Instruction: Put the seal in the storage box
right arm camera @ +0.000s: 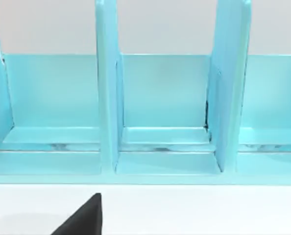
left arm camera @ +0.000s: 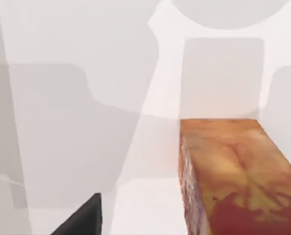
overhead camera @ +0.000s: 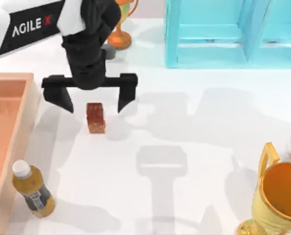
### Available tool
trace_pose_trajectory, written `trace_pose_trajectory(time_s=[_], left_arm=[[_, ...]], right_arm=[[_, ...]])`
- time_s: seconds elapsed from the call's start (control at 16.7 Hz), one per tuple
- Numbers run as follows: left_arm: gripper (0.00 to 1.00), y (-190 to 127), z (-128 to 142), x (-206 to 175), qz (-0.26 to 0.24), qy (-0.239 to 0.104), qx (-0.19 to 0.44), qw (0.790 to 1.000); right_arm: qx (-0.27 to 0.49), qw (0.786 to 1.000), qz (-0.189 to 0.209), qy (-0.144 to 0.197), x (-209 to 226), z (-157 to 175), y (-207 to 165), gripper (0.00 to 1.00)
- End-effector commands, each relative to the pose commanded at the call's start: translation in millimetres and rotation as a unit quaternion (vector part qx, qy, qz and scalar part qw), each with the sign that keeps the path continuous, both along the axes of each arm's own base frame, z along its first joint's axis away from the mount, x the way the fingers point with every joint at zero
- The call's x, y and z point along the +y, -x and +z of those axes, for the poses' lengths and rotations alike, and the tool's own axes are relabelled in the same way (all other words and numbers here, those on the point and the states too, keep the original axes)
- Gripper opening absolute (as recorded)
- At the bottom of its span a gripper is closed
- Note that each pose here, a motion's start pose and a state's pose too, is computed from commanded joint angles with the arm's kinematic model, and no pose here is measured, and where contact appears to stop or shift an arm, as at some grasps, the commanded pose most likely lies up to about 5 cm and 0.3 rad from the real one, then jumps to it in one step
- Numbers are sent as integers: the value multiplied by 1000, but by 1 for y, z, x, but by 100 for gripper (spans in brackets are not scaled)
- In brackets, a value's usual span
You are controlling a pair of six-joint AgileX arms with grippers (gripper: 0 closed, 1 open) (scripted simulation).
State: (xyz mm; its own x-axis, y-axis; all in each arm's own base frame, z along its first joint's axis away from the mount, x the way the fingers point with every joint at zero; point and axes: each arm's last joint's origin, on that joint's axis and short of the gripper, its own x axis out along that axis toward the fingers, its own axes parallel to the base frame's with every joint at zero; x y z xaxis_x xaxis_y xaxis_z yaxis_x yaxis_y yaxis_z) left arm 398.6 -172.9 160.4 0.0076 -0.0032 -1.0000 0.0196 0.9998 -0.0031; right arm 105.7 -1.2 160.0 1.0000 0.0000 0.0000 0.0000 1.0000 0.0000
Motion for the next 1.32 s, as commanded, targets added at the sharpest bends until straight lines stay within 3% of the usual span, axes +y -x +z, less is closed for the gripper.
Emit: trace_pose_trajectory(time_s=[0.24,0.48,1.26,1.32], left_arm=[[100,4,-38,1,0,-1,3,1000],[100,4,-40,1,0,-2,4,1000],[2,4,-40,1,0,-2,4,1000],[0,4,-40,1,0,-2,4,1000]], right_arm=[[0,1000,0,0,0,0,0,100],[0,1000,0,0,0,0,0,100],[0,1000,0,0,0,0,0,100],[0,1000,0,0,0,0,0,100]])
